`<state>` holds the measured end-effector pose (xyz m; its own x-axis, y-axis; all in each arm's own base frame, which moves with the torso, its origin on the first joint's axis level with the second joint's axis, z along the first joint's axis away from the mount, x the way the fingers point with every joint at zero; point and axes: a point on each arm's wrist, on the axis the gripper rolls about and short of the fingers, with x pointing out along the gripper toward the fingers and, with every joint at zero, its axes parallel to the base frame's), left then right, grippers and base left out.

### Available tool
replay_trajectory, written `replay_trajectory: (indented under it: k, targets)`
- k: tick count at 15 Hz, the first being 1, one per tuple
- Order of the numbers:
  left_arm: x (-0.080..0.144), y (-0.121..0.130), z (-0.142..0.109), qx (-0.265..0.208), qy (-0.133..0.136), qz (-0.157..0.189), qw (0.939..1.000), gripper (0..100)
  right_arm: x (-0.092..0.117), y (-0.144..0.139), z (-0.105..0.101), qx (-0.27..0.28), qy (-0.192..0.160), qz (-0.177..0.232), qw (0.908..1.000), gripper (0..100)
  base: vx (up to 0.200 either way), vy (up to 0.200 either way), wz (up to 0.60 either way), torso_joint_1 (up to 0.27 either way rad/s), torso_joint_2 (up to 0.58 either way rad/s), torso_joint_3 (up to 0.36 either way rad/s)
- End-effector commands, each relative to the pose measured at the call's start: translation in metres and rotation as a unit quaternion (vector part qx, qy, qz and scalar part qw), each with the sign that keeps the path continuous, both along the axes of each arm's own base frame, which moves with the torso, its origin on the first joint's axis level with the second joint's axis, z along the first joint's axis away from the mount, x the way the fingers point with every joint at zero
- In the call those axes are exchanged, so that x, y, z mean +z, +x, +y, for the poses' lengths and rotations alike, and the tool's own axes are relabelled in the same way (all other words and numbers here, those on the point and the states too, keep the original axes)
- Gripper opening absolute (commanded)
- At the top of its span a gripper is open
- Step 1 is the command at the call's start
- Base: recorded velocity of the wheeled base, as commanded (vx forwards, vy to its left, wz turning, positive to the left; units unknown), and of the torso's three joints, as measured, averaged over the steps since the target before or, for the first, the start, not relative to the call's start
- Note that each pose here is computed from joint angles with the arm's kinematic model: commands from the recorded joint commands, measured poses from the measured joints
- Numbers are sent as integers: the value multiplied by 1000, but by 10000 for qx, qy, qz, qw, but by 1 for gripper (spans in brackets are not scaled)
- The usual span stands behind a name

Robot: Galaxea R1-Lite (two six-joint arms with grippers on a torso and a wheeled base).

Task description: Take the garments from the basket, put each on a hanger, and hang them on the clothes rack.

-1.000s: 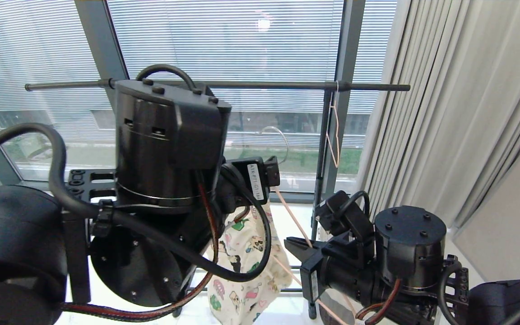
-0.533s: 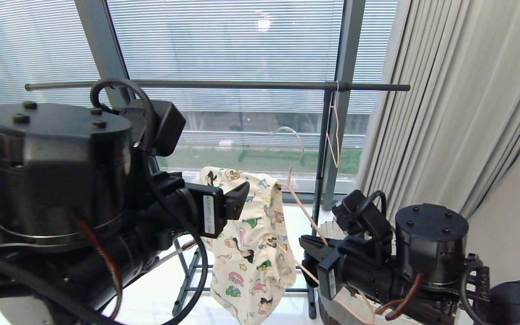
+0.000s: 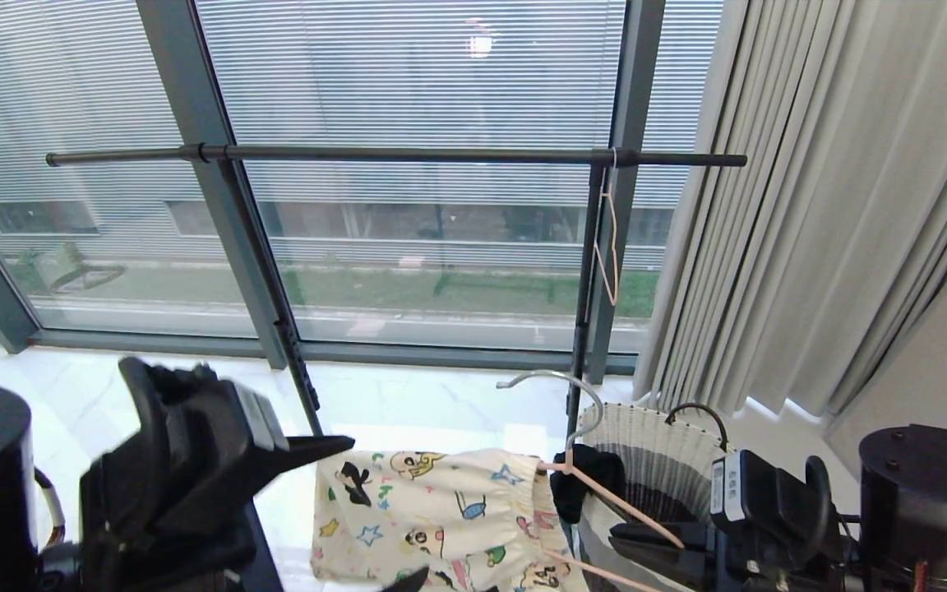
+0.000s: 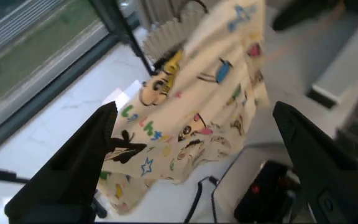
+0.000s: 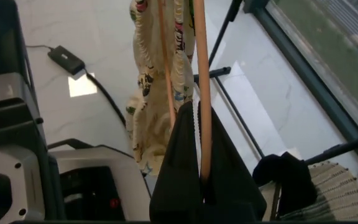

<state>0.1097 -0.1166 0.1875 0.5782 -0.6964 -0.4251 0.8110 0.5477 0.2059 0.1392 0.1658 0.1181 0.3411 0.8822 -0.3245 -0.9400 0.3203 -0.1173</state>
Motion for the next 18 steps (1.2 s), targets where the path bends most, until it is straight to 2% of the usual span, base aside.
replay_trajectory:
  k: [1,5,9,15,18]
  targets:
    - [-15,-10,10,-349,196,39,9992,100,-1,-4,-5,170,-51,-95,9998,0,0,0,0,0,0,0]
    - [-24,1,-2,-379,388,234,9983,100,-2,-9,-3,455,-110,-296,9985,0,0,0,0,0,0,0]
    - [-34,22,-24,-422,345,81,9985,100,2,-15,7,687,-59,-393,9969,0,0,0,0,0,0,0]
    - [-35,17,-26,-570,344,-22,9978,100,4,-11,8,386,-12,-315,9988,0,0,0,0,0,0,0]
    - [-30,14,-23,-592,258,-111,9979,100,5,-5,4,210,-3,-334,9992,0,0,0,0,0,0,0]
